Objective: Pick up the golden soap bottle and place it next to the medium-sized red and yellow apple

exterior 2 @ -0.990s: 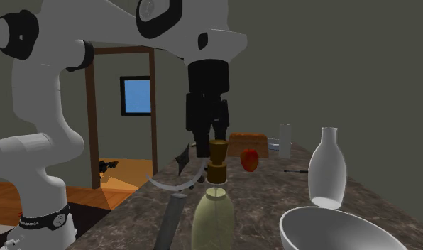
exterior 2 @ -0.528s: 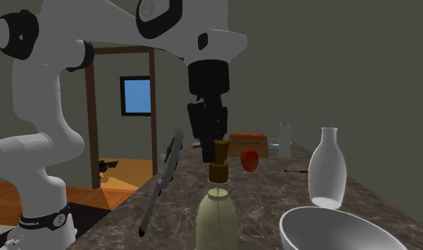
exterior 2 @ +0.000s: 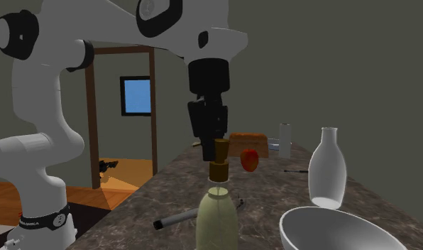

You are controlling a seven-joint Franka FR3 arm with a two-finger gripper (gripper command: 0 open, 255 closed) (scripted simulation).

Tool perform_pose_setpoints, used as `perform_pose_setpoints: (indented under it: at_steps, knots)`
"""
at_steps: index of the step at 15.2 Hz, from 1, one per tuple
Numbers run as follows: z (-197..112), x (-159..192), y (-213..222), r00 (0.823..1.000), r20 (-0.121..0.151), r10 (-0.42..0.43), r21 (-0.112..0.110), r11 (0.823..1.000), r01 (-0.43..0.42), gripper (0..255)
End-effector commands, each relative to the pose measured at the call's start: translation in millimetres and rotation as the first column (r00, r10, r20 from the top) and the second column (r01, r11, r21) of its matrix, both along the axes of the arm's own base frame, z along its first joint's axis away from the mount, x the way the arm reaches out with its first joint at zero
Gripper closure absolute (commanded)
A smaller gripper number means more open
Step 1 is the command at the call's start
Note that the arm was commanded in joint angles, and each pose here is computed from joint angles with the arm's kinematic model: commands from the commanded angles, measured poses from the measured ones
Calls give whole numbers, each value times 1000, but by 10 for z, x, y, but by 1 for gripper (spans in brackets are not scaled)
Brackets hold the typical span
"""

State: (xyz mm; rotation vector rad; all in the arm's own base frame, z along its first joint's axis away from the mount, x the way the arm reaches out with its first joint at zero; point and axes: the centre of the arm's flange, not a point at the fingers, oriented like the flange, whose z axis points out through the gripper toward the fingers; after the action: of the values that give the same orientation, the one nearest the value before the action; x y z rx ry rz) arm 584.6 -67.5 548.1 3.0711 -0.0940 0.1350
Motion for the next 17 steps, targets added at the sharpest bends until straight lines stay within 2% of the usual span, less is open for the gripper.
perform_pose_setpoints:
  at_steps: [1, 17]
  knots:
    - [79, -6, 1, 1000, 0, 0, 0, 1000, 0, 255]
    - [924, -6, 1, 1000, 0, 0, 0, 1000, 0, 255]
